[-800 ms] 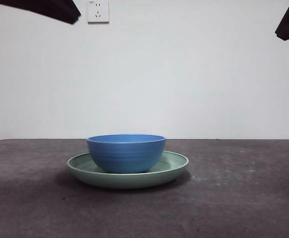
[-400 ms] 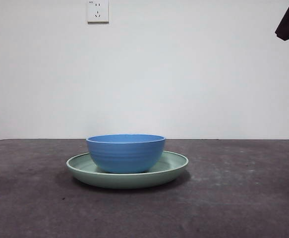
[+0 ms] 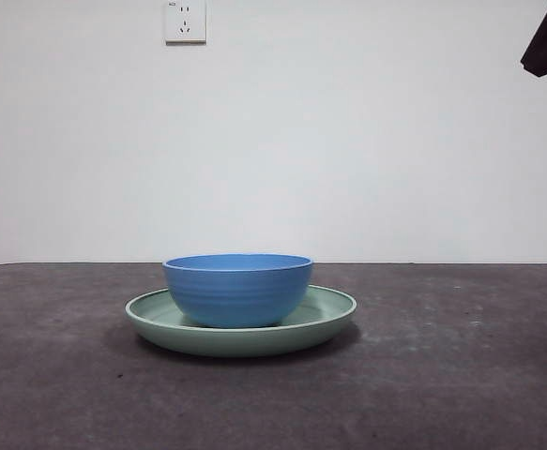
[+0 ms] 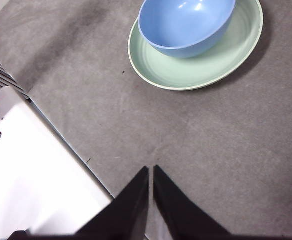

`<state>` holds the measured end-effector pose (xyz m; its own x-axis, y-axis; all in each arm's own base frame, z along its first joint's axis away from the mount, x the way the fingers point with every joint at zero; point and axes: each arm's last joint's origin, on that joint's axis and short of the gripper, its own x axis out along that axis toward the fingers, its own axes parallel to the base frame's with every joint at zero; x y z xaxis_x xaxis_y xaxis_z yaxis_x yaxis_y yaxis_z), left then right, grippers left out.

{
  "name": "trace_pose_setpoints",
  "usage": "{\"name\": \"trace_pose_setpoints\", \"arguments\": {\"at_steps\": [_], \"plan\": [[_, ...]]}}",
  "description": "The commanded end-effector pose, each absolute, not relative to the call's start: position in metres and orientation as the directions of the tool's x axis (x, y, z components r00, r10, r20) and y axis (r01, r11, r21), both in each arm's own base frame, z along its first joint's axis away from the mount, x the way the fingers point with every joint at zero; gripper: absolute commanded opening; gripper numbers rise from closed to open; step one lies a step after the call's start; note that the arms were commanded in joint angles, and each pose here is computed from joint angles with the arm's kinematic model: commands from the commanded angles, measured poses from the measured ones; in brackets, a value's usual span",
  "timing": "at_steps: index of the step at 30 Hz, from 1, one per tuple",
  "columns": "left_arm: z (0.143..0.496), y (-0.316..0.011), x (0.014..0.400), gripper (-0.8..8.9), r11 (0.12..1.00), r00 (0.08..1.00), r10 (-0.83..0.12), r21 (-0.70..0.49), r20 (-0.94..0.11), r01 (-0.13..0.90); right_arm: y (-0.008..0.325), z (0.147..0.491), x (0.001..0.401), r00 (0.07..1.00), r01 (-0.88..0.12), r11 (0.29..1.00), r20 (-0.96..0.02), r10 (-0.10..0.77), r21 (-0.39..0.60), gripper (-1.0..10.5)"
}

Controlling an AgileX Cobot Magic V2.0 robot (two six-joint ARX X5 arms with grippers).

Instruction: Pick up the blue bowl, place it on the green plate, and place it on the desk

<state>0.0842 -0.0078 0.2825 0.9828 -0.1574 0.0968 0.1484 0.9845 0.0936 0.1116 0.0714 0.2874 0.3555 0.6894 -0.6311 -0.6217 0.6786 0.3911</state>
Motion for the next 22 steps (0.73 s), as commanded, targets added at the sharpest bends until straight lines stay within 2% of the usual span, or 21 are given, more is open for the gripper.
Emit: {"name": "trace_pose_setpoints", "arguments": {"at_steps": [1, 9, 22], "plan": [[0.265, -0.007, 0.084, 0.14, 0.987, 0.985, -0.14, 0.094, 0.1, 0.131, 0.073, 0.29, 0.113, 0.358, -0.636, 0.671, -0.624, 0.695, 0.382, 0.1], [0.208, -0.005, 0.088, 0.14, 0.993, 0.995, -0.098, 0.065, 0.03, 0.096, 0.073, 0.29, 0.113, 0.358, -0.636, 0.671, -0.624, 0.695, 0.382, 0.1], [0.163, -0.005, 0.095, 0.14, 0.994, 0.992, -0.089, 0.054, -0.084, 0.094, 0.073, 0.29, 0.113, 0.358, -0.636, 0.671, -0.624, 0.695, 0.382, 0.1]]}}
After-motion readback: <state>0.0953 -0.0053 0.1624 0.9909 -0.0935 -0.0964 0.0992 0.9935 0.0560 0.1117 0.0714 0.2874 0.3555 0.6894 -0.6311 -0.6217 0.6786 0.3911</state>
